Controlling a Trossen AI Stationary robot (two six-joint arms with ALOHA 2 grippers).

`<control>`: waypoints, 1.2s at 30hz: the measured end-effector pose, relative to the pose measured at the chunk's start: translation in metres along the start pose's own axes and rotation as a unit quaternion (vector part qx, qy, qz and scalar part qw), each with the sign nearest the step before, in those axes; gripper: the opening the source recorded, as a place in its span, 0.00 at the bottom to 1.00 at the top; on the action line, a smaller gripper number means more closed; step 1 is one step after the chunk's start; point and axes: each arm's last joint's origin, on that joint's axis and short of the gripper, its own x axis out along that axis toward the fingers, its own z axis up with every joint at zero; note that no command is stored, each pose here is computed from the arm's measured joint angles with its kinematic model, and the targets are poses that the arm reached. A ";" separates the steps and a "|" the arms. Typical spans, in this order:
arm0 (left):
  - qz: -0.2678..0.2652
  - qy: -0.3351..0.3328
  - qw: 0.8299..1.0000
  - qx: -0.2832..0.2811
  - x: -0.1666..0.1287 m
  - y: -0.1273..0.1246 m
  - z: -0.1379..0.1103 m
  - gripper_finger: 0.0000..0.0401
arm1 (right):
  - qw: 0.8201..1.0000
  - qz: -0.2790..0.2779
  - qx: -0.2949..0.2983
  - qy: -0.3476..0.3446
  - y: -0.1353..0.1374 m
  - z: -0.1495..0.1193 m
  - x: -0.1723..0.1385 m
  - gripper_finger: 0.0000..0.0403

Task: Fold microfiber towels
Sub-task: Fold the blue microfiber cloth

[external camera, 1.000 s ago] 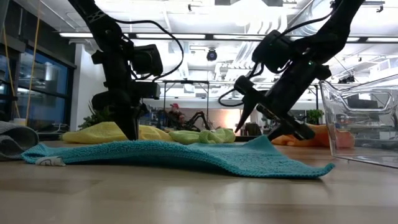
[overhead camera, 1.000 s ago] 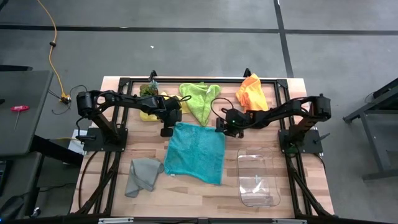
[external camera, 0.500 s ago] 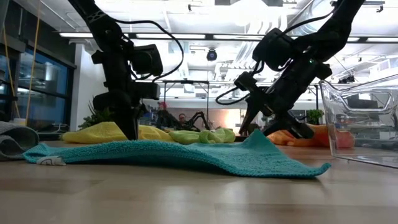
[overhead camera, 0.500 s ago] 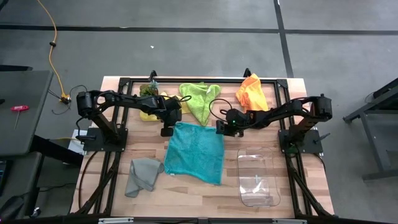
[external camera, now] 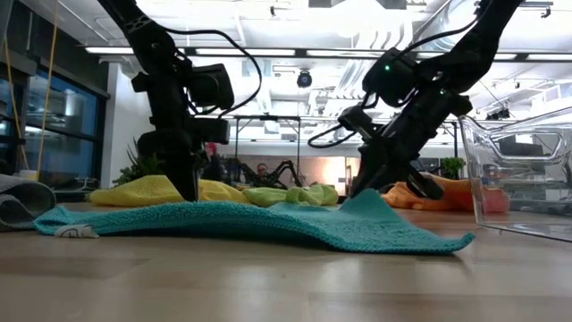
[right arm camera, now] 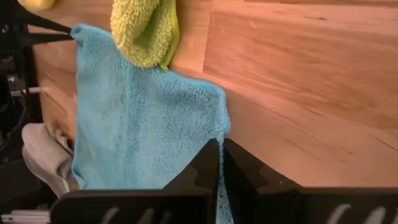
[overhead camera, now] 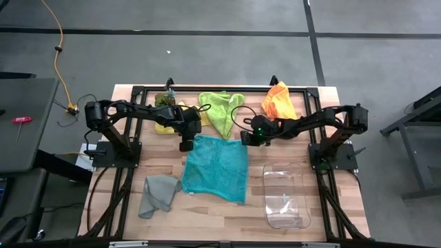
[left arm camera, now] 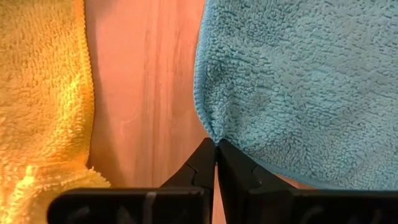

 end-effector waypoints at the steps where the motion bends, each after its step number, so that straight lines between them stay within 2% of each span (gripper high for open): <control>1: 0.000 0.000 1.000 0.000 0.000 0.000 0.000 0.00 | 1.000 -0.001 -0.005 0.000 0.000 0.000 0.000 0.02; 5: 0.007 0.002 1.000 -0.014 -0.001 0.001 0.001 0.00 | 1.000 -0.006 -0.024 -0.012 -0.002 0.007 -0.005 0.01; 10: 0.030 0.002 0.999 -0.034 -0.013 0.012 0.011 0.00 | 0.997 -0.015 -0.060 -0.051 -0.003 0.023 -0.029 0.00; 16: 0.064 -0.003 0.998 0.005 -0.032 0.023 0.028 0.00 | 0.988 -0.020 -0.121 -0.094 0.000 0.033 -0.067 0.00; 20: 0.089 -0.011 0.996 0.018 -0.044 0.025 0.036 0.00 | 0.977 -0.003 -0.184 -0.105 0.009 0.025 -0.083 0.00; 27: 0.107 -0.055 0.991 0.058 -0.072 0.001 0.042 0.00 | 0.953 -0.001 -0.287 -0.098 0.023 -0.005 -0.089 0.00; 36: 0.081 -0.112 0.986 0.095 -0.105 -0.054 0.041 0.00 | 0.941 0.000 -0.333 -0.059 0.029 -0.036 -0.085 0.00</control>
